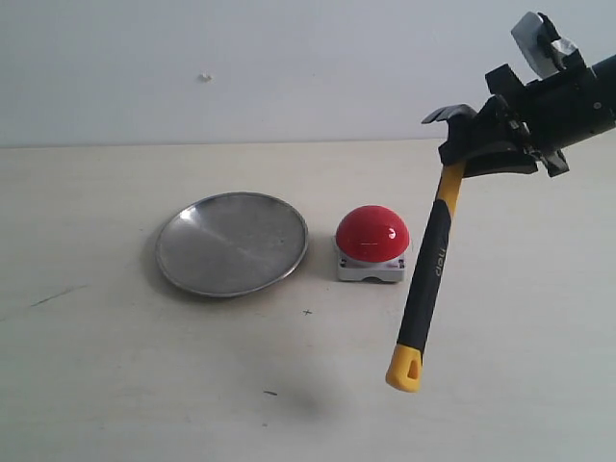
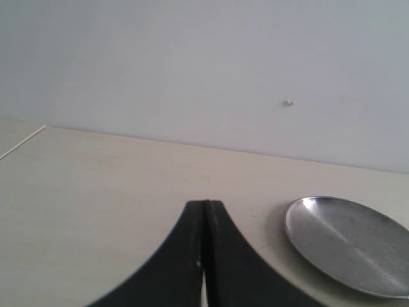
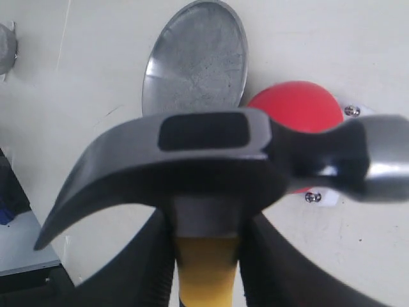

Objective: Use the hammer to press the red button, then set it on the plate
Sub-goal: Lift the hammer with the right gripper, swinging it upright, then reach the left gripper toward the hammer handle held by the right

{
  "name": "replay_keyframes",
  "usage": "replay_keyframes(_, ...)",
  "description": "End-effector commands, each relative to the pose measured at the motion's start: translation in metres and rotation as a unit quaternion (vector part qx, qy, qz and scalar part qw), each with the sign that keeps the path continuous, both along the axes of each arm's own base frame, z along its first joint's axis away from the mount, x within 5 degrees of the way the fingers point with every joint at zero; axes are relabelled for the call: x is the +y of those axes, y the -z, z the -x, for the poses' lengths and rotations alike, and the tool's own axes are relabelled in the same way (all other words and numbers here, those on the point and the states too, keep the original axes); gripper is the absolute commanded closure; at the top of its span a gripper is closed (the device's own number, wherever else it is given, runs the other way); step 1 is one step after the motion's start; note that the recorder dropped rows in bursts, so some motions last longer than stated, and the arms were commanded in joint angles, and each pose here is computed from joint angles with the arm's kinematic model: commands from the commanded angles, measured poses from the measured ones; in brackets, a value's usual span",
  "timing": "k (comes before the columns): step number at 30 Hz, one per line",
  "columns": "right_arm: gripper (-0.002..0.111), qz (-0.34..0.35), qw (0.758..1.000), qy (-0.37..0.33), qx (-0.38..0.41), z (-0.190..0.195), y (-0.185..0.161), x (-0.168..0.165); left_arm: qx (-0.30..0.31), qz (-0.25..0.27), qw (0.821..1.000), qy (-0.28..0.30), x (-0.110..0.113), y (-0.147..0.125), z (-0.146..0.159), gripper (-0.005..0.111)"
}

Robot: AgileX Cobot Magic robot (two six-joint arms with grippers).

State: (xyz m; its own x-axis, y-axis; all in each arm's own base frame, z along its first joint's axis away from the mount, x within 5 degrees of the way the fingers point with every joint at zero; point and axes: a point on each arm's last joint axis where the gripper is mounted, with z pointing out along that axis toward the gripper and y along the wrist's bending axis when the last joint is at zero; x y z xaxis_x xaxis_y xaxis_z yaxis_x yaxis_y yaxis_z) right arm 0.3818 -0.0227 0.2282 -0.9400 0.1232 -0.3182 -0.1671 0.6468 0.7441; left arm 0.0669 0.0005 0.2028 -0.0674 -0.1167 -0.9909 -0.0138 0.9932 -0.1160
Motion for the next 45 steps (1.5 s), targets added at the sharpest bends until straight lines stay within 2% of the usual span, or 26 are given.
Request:
replay_keyframes(1, 0.108, -0.028, 0.999, 0.008, -0.021, 0.001, -0.013, 0.002, -0.001, 0.003, 1.0, 0.0, 0.0, 0.0, 0.0, 0.107)
replay_keyframes(5, 0.108, -0.038, 0.999, 0.011, -0.018, 0.003, -0.011, 0.003, -0.012, 0.001, 1.0, 0.002, 0.0, -0.002, 0.0, 0.107)
replay_keyframes(6, 0.108, -0.038, 0.999, 0.01, -0.017, 0.004, -0.009, 0.003, -0.034, 0.009, 0.999, 0.004, -0.001, -0.006, 0.0, 0.107)
replay_keyframes(8, 0.108, -0.038, 0.999, 0.01, -0.016, 0.004, -0.009, 0.003, -0.045, 0.061, 0.997, 0.005, -0.001, -0.008, 0.0, 0.107)
replay_keyframes(10, 0.108, -0.033, 0.999, 0.007, -0.018, 0.005, -0.01, 0.003, -0.043, 0.143, 0.989, 0.003, -0.001, -0.008, 0.0, 0.107)
replay_keyframes(12, 0.108, -0.03, 0.999, 0.006, -0.022, 0.007, -0.014, 0.004, -0.047, 0.179, 0.983, 0.003, -0.001, -0.009, 0.0, 0.107)
replay_keyframes(14, 0.108, -0.029, 0.999, 0.006, -0.025, 0.009, -0.017, 0.004, -0.051, 0.191, 0.98, 0.004, -0.001, -0.009, 0.0, 0.107)
replay_keyframes(17, 0.108, -0.028, 0.999, 0.006, -0.031, 0.011, -0.022, 0.005, -0.073, 0.247, 0.966, 0.012, -0.002, -0.014, 0.0, 0.107)
replay_keyframes(19, 0.108, -0.027, 0.999, 0.006, -0.035, 0.013, -0.025, 0.005, -0.102, 0.219, 0.969, 0.044, -0.006, -0.02, 0.001, 0.107)
replay_keyframes(21, 0.108, -0.026, 0.999, 0.005, -0.036, 0.015, -0.026, 0.006, -0.1, 0.191, 0.972, 0.095, -0.015, -0.022, -0.001, 0.107)
replay_keyframes(23, 0.108, -0.025, 0.999, 0.005, -0.04, 0.016, -0.029, 0.006, -0.045, 0.177, 0.967, 0.178, -0.031, -0.025, -0.009, 0.107)
replay_keyframes(25, 0.108, -0.025, 0.999, 0.006, -0.044, 0.017, -0.033, 0.006, 0.021, 0.147, 0.963, 0.227, -0.043, -0.035, -0.029, 0.107)
replay_keyframes(27, 0.108, -0.024, 0.999, 0.006, -0.047, 0.018, -0.035, 0.007, 0.064, 0.138, 0.946, 0.288, -0.057, -0.052, -0.055, 0.107)
replay_keyframes(28, 0.108, -0.023, 0.999, 0.005, -0.048, 0.018, -0.035, 0.007, 0.097, 0.131, 0.924, 0.347, -0.068, -0.062, -0.075, 0.107)
replay_keyframes(29, 0.108, -0.023, 0.999, 0.005, -0.048, 0.018, -0.035, 0.007, 0.117, 0.132, 0.915, 0.364, -0.072, -0.065, -0.084, 0.107)
replay_keyframes(30, 0.108, -0.023, 0.999, 0.005, -0.048, 0.018, -0.035, 0.007, 0.165, 0.121, 0.888, 0.411, -0.081, -0.07, -0.106, 0.107)
replay_keyframes(31, 0.108, -0.023, 0.999, 0.005, -0.048, 0.018, -0.035, 0.007, 0.192, 0.114, 0.875, 0.43, -0.085, -0.068, -0.116, 0.107)
replay_keyframes(32, 0.108, -0.023, 0.999, 0.005, -0.047, 0.018, -0.035, 0.006, 0.223, 0.103, 0.853, 0.46, -0.092, -0.068, -0.131, 0.107)
replay_keyframes(34, 0.108, -0.023, 0.999, 0.005, -0.047, 0.018, -0.035, 0.006, 0.26, 0.096, 0.826, 0.49, -0.103, -0.067, -0.149, 0.107)
replay_keyframes(36, 0.108, -0.024, 0.999, 0.007, -0.046, 0.018, -0.035, 0.006, 0.281, 0.097, 0.798, 0.524, -0.125, -0.065, -0.171, 0.106)
replay_keyframes(37, 0.108, -0.026, 0.999, 0.009, -0.043, 0.018, -0.035, 0.007, 0.288, 0.091, 0.783, 0.544, -0.141, -0.062, -0.177, 0.101)
replay_keyframes(39, 0.108, -0.028, 0.999, 0.011, -0.037, 0.018, -0.035, 0.008, 0.303, 0.08, 0.753, 0.578, -0.172, -0.054, -0.185, 0.084)
replay_keyframes(40, 0.108, -0.028, 0.999, 0.007, -0.037, 0.018, -0.035, 0.011, 0.306, 0.071, 0.743, 0.591, -0.188, -0.051, -0.186, 0.07)
replay_keyframes(42, 0.108, -0.028, 0.999, 0.002, -0.037, 0.018, -0.035, 0.015, 0.313, 0.064, 0.738, 0.594, -0.208, -0.047, -0.188, 0.054)
replay_keyframes(43, 0.108, -0.029, 0.999, -0.001, -0.037, 0.018, -0.035, 0.017, 0.317, 0.058, 0.74, 0.59, -0.217, -0.044, -0.189, 0.047)
replay_keyframes(45, 0.108, -0.029, 0.999, -0.007, -0.037, 0.018, -0.035, 0.022, 0.321, 0.045, 0.749, 0.578, -0.233, -0.037, -0.189, 0.041)
